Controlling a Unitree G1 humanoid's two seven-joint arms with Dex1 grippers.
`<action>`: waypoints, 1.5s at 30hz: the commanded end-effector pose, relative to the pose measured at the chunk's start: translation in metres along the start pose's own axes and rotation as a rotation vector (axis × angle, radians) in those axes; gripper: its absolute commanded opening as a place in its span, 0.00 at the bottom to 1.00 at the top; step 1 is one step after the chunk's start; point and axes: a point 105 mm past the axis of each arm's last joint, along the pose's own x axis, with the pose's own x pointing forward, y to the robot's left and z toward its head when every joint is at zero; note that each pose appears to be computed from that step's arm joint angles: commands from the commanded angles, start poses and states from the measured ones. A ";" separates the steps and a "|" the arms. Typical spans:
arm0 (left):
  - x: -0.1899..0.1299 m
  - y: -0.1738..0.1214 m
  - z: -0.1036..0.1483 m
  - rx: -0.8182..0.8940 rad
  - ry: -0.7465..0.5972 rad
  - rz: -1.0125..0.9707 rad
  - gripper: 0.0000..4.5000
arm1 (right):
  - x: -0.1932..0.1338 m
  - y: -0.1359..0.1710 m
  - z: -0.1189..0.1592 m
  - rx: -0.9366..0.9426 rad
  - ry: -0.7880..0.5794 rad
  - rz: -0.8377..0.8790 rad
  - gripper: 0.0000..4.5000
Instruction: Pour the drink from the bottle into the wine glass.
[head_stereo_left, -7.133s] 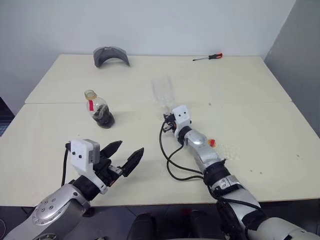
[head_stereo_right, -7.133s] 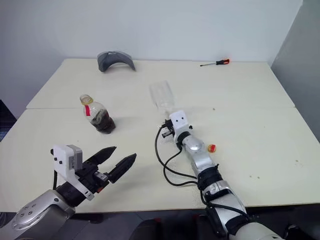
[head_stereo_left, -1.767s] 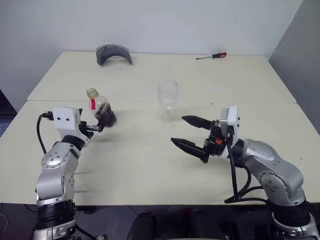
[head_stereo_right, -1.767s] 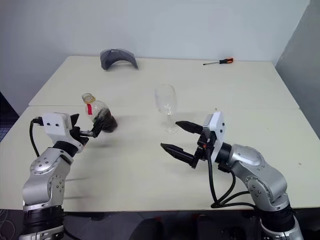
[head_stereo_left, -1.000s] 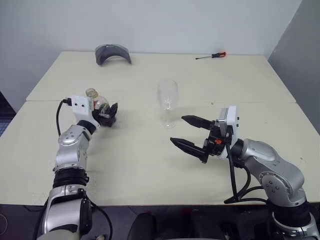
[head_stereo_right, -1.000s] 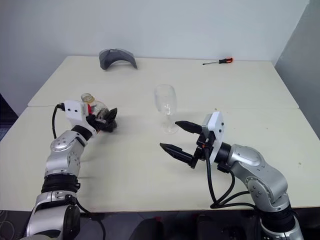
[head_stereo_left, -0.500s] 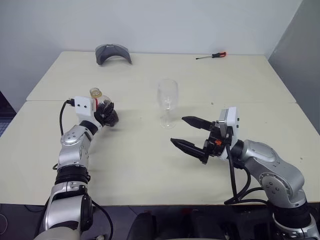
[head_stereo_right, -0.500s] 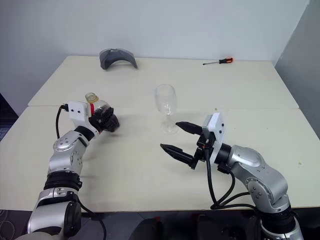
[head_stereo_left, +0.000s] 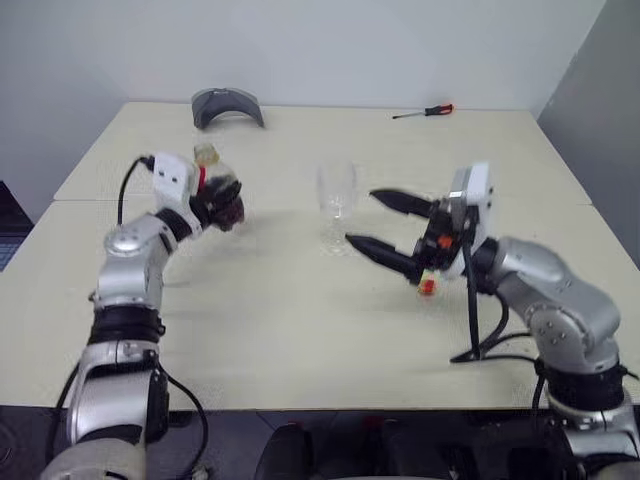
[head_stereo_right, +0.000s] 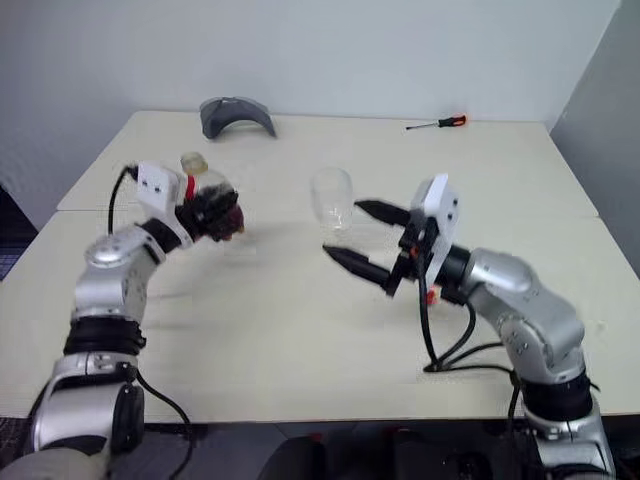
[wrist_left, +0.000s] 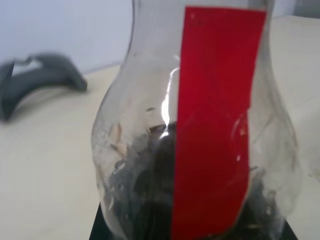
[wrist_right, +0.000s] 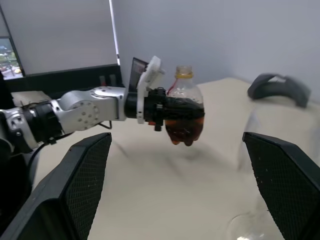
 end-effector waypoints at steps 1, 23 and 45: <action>0.014 -0.005 0.039 0.149 -0.056 -0.099 0.24 | 0.000 -0.019 0.011 -0.093 -0.003 -0.041 1.00; 0.073 -0.046 0.096 0.621 -0.106 -0.342 0.24 | 0.036 -0.045 0.021 -0.178 -0.015 -0.066 1.00; 0.075 -0.043 0.095 1.020 -0.031 -0.317 0.24 | 0.045 -0.053 0.009 -0.189 0.022 -0.094 1.00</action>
